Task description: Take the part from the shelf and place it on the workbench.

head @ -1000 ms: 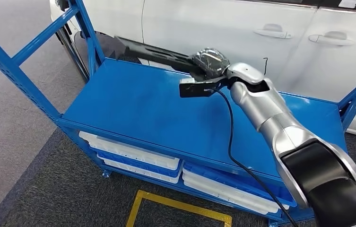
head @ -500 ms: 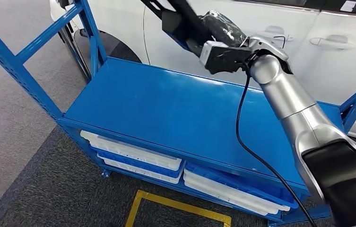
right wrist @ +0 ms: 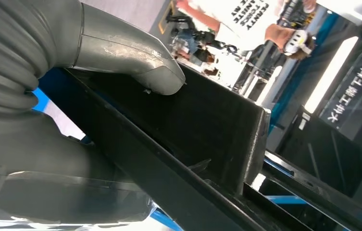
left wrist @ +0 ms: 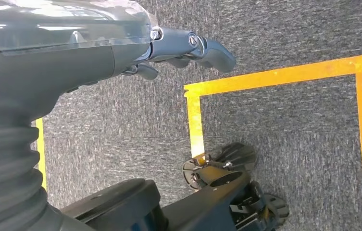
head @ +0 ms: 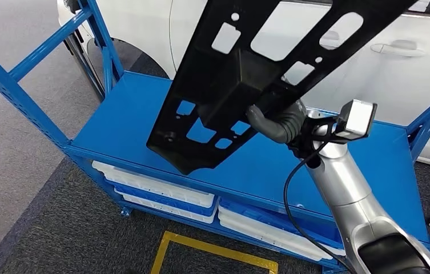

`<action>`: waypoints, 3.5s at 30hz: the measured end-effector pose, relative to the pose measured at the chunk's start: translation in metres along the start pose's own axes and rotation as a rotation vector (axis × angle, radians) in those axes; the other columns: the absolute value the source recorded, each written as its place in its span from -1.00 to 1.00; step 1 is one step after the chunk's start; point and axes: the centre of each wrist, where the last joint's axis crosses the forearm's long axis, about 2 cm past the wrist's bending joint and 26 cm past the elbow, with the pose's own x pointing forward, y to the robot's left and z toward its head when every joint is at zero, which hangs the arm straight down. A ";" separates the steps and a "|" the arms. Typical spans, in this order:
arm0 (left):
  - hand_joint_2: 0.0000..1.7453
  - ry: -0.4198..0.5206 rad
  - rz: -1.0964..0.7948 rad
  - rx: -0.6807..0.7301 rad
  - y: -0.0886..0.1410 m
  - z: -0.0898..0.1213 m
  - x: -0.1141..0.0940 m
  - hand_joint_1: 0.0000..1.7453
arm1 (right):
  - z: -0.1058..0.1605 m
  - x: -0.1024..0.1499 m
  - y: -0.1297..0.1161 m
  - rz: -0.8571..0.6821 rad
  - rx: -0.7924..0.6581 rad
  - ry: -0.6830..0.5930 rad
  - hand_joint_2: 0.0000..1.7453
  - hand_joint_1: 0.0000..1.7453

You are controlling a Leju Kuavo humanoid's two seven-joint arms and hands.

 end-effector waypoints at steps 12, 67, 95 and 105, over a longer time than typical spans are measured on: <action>1.00 0.000 -0.005 -0.002 0.001 -0.001 0.005 -1.00 | 0.034 0.007 0.045 -0.036 0.008 0.035 1.00 1.00; 1.00 0.087 0.073 -0.040 -0.008 0.002 -0.002 -1.00 | 0.066 0.004 0.059 -0.010 -0.087 0.132 1.00 1.00; 1.00 0.096 0.075 -0.040 -0.011 0.003 -0.004 -1.00 | 0.101 0.002 0.075 -0.079 -0.218 0.140 1.00 1.00; 1.00 0.099 0.073 -0.046 -0.010 0.002 -0.002 -1.00 | 0.103 0.003 0.076 -0.093 -0.212 0.141 1.00 1.00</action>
